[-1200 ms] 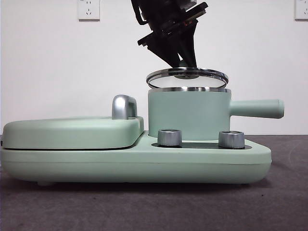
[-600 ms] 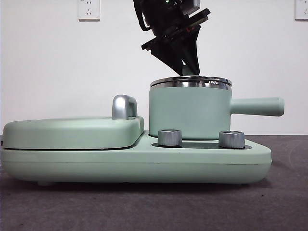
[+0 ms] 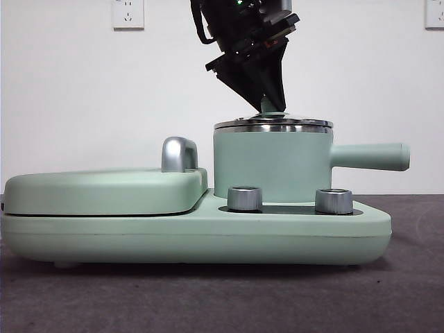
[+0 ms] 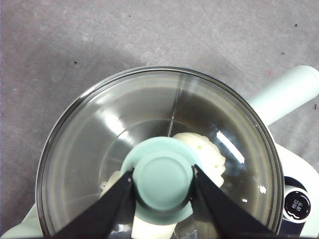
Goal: Put the buns in a small steamer
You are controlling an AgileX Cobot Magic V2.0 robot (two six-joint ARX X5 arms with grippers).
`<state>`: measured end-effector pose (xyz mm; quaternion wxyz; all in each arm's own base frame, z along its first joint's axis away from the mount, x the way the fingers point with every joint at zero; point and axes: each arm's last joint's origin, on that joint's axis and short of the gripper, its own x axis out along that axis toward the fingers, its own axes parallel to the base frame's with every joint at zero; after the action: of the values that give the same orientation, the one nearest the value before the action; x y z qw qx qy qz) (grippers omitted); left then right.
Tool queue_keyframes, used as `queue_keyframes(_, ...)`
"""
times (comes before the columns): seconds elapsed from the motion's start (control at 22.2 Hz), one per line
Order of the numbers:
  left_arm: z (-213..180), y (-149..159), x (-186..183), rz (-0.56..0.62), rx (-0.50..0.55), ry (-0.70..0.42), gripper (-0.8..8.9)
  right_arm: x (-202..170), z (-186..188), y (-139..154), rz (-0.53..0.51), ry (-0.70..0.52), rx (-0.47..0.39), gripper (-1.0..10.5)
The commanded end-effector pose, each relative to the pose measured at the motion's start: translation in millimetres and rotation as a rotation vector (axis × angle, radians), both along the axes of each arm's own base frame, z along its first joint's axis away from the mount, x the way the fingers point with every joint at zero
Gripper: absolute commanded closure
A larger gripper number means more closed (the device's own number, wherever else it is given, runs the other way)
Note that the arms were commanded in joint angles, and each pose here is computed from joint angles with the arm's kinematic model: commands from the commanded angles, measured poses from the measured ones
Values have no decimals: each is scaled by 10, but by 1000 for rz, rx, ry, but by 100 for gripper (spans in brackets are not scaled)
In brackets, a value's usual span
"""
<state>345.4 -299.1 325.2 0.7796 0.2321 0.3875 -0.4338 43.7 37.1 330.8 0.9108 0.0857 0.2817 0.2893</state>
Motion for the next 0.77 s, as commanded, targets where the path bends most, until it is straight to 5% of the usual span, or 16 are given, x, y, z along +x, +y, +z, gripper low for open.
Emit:
queue_keyframes(0.05,-190,-102,37,-8,22,54,661,1,38,7,12,-25,11,542)
queue_keyframes(0.27,-15,-106,40,57,-47,46,395,2,43,9,15,-34,10,541)
queue_keyframes(0.45,351,74,-166,97,-54,80,375,2,43,9,15,-33,9,541)
queue_keyframes(0.77,1218,825,-1020,141,-105,73,376,2,43,11,32,-48,-7,542)
